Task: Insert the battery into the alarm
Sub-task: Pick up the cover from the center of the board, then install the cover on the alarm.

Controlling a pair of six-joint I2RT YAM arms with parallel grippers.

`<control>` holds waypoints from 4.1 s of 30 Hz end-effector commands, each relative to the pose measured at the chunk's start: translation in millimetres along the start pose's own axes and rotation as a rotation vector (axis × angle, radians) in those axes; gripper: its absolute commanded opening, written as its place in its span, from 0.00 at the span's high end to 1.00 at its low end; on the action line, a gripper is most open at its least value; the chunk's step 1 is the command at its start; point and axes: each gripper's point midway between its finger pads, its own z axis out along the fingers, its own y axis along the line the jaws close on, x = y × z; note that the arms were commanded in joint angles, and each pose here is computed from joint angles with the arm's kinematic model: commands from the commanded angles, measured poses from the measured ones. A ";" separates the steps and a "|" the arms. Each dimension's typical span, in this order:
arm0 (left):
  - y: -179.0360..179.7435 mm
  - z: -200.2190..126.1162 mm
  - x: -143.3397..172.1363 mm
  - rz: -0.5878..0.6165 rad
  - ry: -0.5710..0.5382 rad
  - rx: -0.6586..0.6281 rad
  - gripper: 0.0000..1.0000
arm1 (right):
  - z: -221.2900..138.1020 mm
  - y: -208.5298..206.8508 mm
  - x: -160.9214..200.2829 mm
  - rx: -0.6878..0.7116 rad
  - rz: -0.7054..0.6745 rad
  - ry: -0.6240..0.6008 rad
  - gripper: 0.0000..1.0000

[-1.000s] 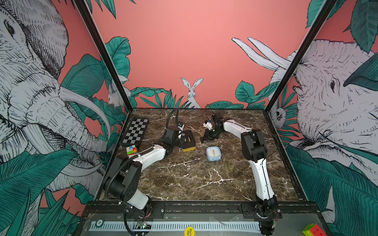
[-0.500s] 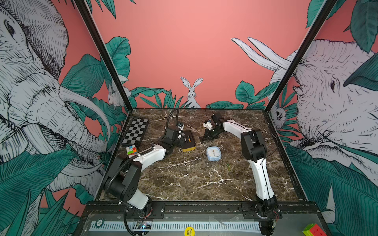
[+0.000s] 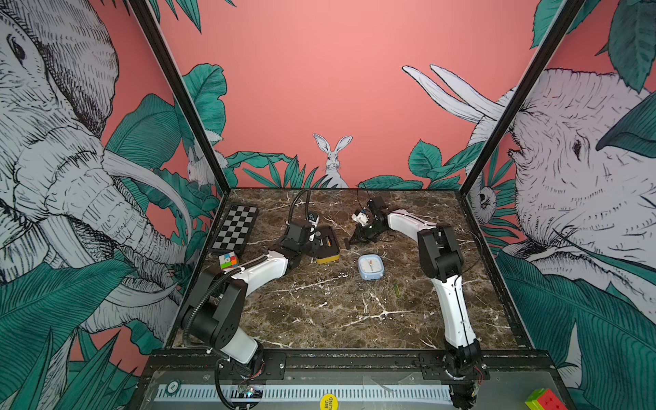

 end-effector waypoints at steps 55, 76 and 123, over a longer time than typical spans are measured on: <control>-36.4 38.3 23.5 -0.475 0.100 0.483 0.41 | -36.7 80.4 -11.6 0.112 0.092 -0.053 1.00; -38.2 36.4 24.2 -0.467 0.086 0.433 0.43 | -19.5 69.2 -7.7 0.186 0.066 0.031 1.00; -36.6 47.0 40.4 -0.456 0.152 0.408 0.60 | 13.8 54.6 -18.2 0.224 0.068 0.011 1.00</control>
